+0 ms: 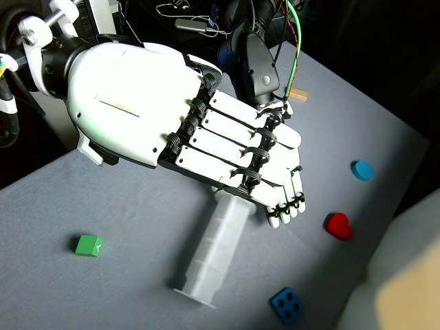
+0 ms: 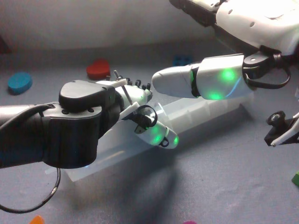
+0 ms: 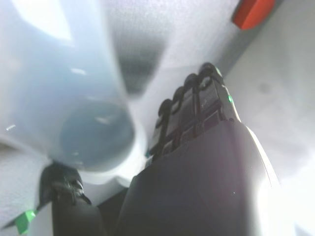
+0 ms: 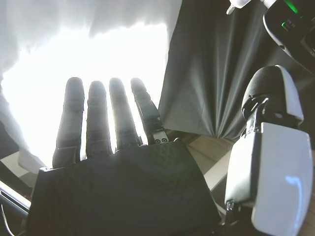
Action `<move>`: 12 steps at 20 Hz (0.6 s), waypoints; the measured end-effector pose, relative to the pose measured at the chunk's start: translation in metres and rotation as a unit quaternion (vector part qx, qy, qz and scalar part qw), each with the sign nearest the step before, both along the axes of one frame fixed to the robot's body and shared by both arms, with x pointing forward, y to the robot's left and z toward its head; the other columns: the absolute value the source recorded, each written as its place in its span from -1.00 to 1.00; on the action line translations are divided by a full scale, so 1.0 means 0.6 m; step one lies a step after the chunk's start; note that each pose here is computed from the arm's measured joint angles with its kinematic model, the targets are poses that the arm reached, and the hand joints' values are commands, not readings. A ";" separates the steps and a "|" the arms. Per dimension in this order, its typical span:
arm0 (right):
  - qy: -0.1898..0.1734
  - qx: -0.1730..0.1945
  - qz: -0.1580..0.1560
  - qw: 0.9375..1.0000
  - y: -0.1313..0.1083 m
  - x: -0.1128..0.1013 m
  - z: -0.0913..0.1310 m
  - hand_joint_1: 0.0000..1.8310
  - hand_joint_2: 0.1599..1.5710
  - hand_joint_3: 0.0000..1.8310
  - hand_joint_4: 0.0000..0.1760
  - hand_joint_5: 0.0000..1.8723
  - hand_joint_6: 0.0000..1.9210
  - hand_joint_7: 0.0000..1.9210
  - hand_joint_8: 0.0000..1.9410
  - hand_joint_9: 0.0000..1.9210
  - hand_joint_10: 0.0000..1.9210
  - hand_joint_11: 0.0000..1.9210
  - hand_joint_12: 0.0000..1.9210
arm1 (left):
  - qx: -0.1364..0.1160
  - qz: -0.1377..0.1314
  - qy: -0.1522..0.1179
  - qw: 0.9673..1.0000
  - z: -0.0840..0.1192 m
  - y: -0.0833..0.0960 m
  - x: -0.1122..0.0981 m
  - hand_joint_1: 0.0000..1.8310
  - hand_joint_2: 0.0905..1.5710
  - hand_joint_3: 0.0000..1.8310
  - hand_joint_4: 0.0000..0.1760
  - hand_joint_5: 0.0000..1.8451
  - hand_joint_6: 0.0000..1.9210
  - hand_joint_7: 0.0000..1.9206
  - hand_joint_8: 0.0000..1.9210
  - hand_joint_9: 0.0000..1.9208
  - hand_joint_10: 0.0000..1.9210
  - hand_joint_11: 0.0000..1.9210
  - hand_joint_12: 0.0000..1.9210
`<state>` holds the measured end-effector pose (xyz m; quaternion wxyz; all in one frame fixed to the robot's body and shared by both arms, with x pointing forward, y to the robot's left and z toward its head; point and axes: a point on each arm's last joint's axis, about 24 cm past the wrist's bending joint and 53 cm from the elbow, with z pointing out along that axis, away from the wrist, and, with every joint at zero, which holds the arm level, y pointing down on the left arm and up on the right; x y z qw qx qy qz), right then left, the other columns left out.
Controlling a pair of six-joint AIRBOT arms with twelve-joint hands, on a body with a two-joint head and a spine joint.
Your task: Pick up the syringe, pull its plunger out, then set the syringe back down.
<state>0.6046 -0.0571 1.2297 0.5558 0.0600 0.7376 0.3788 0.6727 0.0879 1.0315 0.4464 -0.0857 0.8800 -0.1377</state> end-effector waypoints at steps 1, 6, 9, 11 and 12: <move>0.001 0.001 0.000 1.000 0.000 0.000 -0.001 -0.82 0.07 -1.00 -1.00 -1.00 -1.00 -1.00 -1.00 -1.00 -1.00 -1.00 -0.77 | -0.001 0.000 0.000 1.000 0.001 0.002 0.001 -0.82 0.19 -1.00 -1.00 -1.00 -1.00 -1.00 -1.00 -1.00 -1.00 -1.00 -1.00; 0.004 0.002 -0.004 1.000 -0.002 0.001 -0.001 -0.82 0.08 -1.00 -1.00 -1.00 -1.00 -1.00 -1.00 -1.00 -1.00 -1.00 -0.77 | 0.003 0.009 -0.005 1.000 0.007 0.024 0.007 -0.80 0.18 -1.00 -1.00 -1.00 -1.00 -1.00 -1.00 -1.00 -1.00 -0.99 -1.00; 0.010 0.011 -0.013 1.000 -0.005 0.003 0.005 -0.82 0.08 -1.00 -1.00 -1.00 -1.00 -1.00 -1.00 -1.00 -1.00 -1.00 -0.79 | 0.003 0.008 -0.004 1.000 0.009 0.022 0.004 -0.80 0.19 -1.00 -1.00 -1.00 -1.00 -1.00 -1.00 -1.00 -1.00 -0.99 -1.00; 0.009 0.013 -0.023 1.000 -0.010 0.007 0.010 -0.82 0.08 -1.00 -1.00 -1.00 -1.00 -1.00 -1.00 -1.00 -1.00 -1.00 -0.80 | -0.002 0.006 -0.005 1.000 0.015 0.019 0.005 -0.80 0.19 -1.00 -1.00 -1.00 -1.00 -1.00 -1.00 -1.00 -1.00 -0.99 -1.00; 0.009 0.014 -0.026 1.000 -0.012 0.008 0.010 -0.82 0.08 -1.00 -1.00 -1.00 -1.00 -1.00 -1.00 -1.00 -1.00 -1.00 -0.80 | -0.001 0.004 -0.010 1.000 0.021 0.020 0.007 -0.80 0.19 -1.00 -1.00 -1.00 -1.00 -1.00 -1.00 -1.00 -1.00 -0.99 -1.00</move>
